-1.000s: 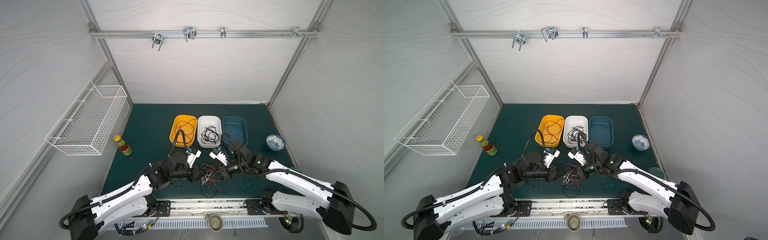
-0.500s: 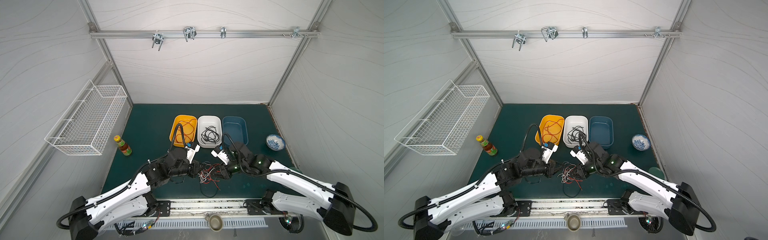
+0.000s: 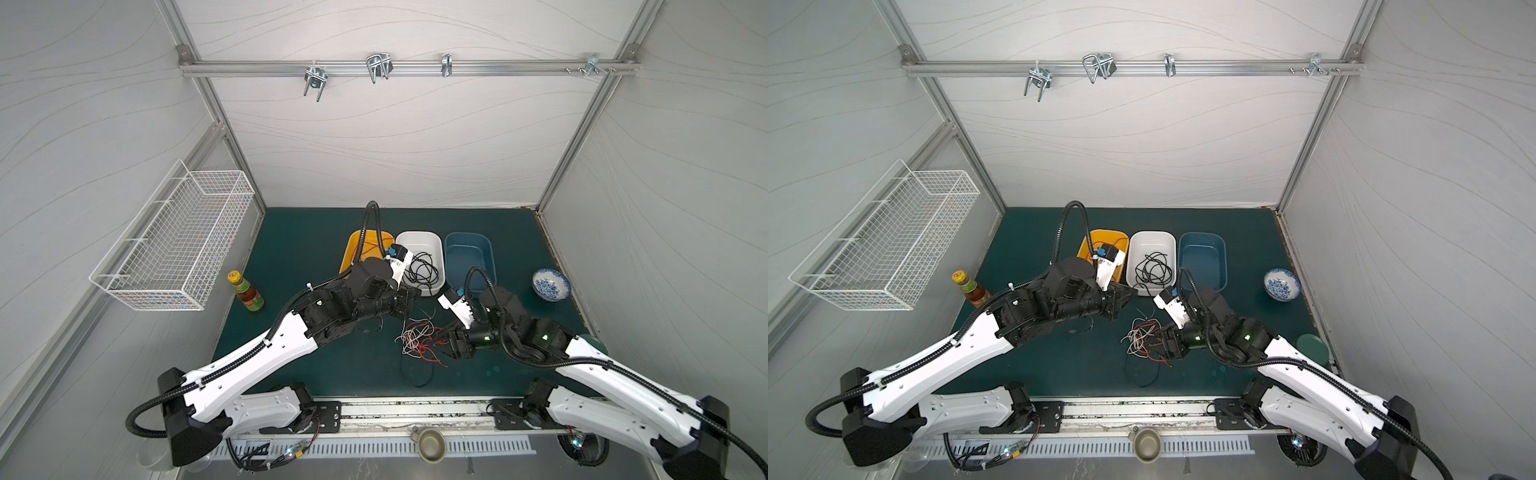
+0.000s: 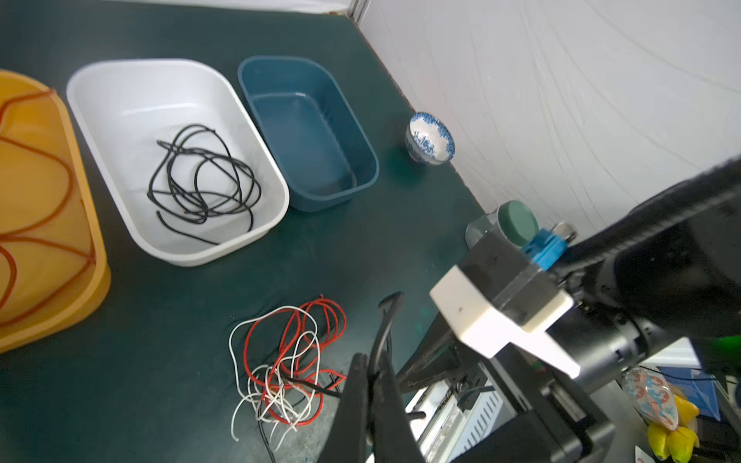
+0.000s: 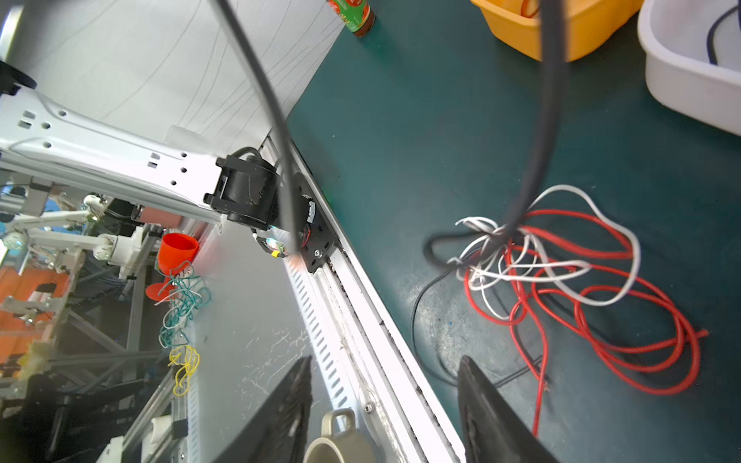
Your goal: Untangle the cables
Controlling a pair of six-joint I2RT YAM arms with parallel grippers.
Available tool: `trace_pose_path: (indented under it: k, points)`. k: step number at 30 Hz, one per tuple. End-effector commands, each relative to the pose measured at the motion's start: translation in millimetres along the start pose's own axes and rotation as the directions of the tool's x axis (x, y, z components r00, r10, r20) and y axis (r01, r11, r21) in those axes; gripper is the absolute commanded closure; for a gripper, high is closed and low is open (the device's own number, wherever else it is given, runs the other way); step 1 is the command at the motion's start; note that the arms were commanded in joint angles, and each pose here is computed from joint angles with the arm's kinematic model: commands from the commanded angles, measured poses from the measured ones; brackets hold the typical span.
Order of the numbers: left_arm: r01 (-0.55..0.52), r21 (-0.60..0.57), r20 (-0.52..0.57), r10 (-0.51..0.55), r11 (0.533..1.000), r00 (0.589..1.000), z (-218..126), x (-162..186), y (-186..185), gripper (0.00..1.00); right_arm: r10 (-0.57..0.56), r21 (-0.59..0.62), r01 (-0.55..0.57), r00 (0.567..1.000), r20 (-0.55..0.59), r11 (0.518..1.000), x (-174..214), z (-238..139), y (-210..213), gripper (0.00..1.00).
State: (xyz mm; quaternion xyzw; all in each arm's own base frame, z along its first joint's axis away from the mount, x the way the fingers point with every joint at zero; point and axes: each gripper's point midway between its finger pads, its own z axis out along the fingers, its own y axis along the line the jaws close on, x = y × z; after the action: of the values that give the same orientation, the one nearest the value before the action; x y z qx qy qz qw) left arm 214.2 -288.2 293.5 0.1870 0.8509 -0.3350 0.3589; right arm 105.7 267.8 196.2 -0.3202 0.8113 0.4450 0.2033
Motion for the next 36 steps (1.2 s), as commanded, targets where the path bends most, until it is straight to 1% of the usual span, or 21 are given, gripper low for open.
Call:
trace_pose_path:
  k: [1, 5, 11, 21, 24, 30, 36]
  points:
    - [-0.057, 0.001, 0.083, 0.057, 0.998, 0.995, -19, -36, -14, 1.0, -0.005, 0.012, 0.005, 0.999, 0.032, 1.0, -2, -2, -3, 0.39]
    - [-0.066, 0.028, 0.117, 0.062, 0.997, 0.991, -32, -55, -28, 1.0, -0.002, 0.013, 0.001, 0.999, 0.046, 1.0, -3, 0, -5, 0.38]
    - [-0.071, 0.068, 0.157, 0.059, 0.995, 0.986, -47, -72, -41, 1.0, 0.005, 0.025, -0.008, 0.995, 0.098, 1.0, -7, 3, -12, 0.38]
    - [-0.126, 0.052, 0.194, 0.114, 0.991, 0.974, -65, -94, -50, 1.0, -0.025, 0.097, 0.01, 0.987, 0.161, 0.995, -9, -11, -20, 0.37]
    - [-0.14, 0.053, 0.211, 0.126, 0.989, 0.969, -72, -101, -54, 1.0, -0.025, 0.106, 0.007, 0.985, 0.173, 0.994, -6, -13, -23, 0.35]
    - [-0.162, 0.075, 0.271, 0.136, 0.984, 0.953, -90, -121, -67, 1.0, -0.007, 0.11, -0.012, 0.985, 0.17, 0.994, 2, -10, -29, 0.35]
    - [-0.201, 0.073, 0.338, 0.165, 0.977, 0.927, -108, -140, -76, 1.0, -0.003, 0.115, -0.016, 0.985, 0.17, 0.993, 5, -8, -32, 0.35]
